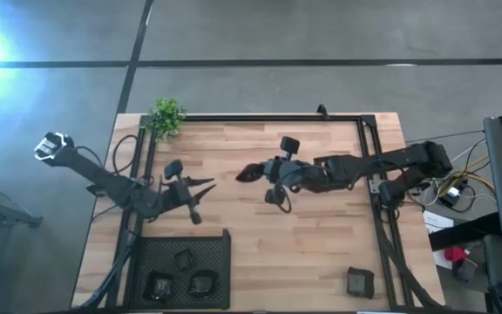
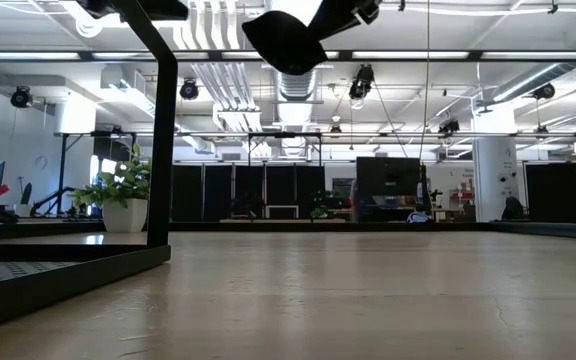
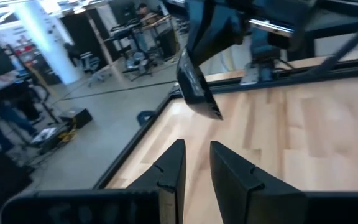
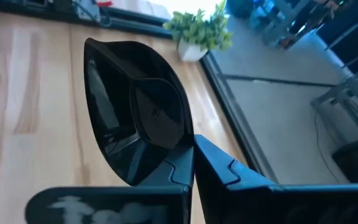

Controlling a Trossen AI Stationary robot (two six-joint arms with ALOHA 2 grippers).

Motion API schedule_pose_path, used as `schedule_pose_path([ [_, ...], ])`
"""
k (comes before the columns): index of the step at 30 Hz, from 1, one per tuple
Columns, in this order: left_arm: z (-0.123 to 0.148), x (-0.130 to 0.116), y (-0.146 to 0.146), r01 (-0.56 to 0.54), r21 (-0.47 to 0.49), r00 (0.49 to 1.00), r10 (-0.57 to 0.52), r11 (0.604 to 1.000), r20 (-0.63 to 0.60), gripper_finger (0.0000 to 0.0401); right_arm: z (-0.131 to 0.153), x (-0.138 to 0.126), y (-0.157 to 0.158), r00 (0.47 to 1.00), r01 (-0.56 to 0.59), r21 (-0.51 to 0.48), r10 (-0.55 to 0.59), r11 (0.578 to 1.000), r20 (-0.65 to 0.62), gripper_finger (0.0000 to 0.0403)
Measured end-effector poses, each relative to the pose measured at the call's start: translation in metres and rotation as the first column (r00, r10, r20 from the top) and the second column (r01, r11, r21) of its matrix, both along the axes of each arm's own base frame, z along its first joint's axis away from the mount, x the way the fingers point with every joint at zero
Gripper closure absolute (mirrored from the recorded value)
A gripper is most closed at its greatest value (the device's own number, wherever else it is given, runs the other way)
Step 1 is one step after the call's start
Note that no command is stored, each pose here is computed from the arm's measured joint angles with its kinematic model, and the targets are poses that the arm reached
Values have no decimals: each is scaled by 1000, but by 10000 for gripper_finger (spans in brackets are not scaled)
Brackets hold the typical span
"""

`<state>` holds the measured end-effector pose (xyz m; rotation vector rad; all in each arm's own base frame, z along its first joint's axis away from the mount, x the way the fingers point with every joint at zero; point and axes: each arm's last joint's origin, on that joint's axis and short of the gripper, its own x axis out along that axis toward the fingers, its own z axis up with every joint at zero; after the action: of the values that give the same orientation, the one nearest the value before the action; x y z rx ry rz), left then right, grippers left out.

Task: Pick & Place Mini shaped plates
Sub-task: Stack the leaf shaped plate on top of the leaf shaped plate on the shelf

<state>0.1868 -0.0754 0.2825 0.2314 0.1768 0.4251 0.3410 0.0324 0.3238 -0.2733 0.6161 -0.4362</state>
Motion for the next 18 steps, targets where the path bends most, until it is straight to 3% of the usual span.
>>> schedule_pose_path([
  [12, 28, 45, 3, -86, 30, 996, 87, 996, -8, 332, -6, 15, -14, 1000, 0, -61, 0, 998, 14, 395],
  [18, 28, 72, 1, -116, 57, 992, 118, 992, -45, 332, -6, 15, -15, 1000, -3, -70, 4, 998, 11, 395],
])
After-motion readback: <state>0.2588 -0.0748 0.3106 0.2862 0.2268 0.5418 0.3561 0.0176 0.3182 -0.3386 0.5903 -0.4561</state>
